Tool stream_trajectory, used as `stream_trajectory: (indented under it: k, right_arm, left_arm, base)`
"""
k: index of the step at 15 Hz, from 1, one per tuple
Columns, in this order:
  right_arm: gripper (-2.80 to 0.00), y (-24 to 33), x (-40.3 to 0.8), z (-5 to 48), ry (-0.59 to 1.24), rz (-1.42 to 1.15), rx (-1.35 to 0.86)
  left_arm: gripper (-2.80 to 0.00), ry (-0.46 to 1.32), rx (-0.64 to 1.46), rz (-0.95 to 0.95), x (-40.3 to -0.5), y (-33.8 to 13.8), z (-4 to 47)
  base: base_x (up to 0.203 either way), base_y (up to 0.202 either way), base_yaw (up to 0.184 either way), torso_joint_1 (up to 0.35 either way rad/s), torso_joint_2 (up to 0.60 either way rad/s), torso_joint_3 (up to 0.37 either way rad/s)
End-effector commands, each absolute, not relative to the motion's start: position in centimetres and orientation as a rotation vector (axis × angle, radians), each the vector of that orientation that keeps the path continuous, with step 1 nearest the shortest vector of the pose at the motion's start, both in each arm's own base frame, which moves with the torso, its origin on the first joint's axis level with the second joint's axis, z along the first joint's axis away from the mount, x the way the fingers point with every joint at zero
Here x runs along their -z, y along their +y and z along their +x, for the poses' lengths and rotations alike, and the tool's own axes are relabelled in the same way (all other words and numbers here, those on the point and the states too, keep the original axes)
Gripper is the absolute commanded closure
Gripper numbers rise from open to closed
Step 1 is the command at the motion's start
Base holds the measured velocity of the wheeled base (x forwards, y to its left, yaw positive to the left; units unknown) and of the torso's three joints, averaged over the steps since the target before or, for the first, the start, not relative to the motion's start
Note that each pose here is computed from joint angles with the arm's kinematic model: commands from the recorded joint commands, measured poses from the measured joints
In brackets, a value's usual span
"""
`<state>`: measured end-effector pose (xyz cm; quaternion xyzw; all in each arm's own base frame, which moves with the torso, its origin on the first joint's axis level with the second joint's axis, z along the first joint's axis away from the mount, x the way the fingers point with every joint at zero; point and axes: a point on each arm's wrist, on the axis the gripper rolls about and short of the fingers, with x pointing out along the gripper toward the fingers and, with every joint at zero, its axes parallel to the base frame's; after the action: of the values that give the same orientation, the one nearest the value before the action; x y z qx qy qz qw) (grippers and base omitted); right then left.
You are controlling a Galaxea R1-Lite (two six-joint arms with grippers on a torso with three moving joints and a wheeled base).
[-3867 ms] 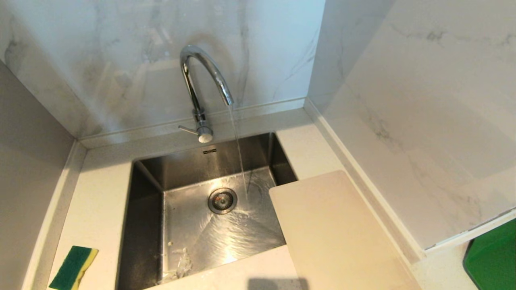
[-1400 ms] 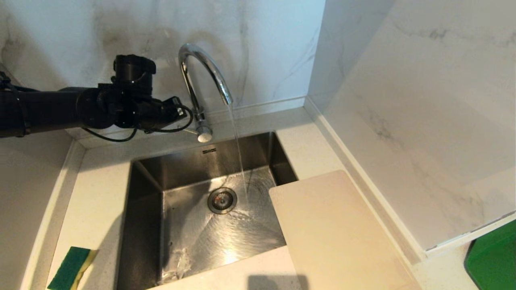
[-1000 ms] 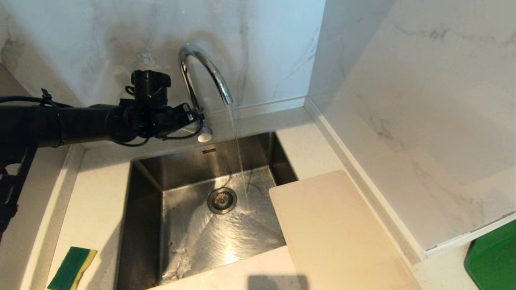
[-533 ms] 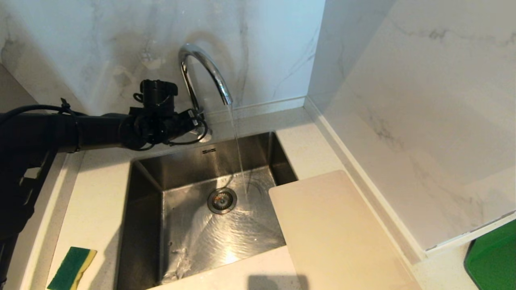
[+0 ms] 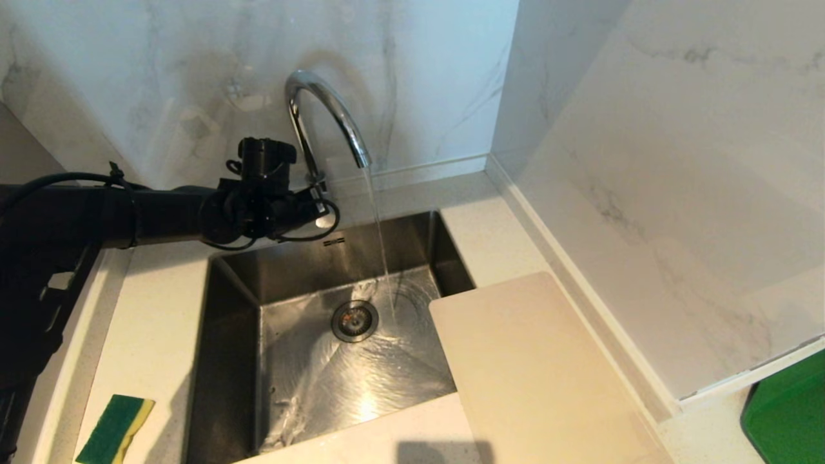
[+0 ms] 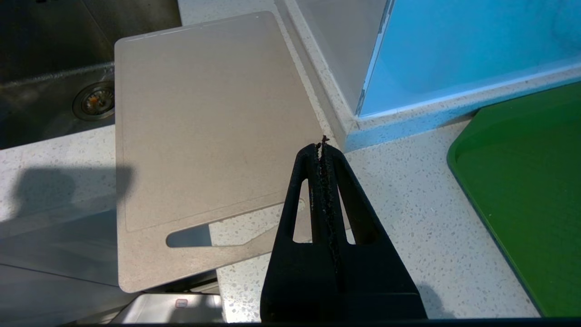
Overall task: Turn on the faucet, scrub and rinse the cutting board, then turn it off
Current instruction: Turn on the tap
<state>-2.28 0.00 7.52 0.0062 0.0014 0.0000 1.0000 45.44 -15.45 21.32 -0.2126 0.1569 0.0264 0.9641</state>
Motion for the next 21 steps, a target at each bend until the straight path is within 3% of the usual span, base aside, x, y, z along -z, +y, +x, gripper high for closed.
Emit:
stream_trajectory:
  k: [1, 8, 21]
  right_arm:
    - [0.0, 0.0, -7.5, -2.3, 0.002, 0.012, 0.0]
    - [0.0, 0.0, -7.5, -2.3, 0.004, 0.012, 0.0]
    - [0.0, 0.0, -7.5, -2.3, 0.003, 0.011, 0.0]
  left_arm:
    - [0.0, 0.281, -0.052, -0.448, -22.1, -15.3, 45.3]
    - [0.0, 0.127, -0.083, -0.488, -23.7, -15.1, 45.6]
    - [0.0, 0.262, -0.137, -0.438, -20.7, -14.6, 46.3]
  base:
    - [0.0, 0.0, 0.0, 0.0, 0.0, 0.0]
    - [0.0, 0.0, 0.0, 0.0, 0.0, 0.0]
    - [0.0, 0.0, 0.0, 0.0, 0.0, 0.0]
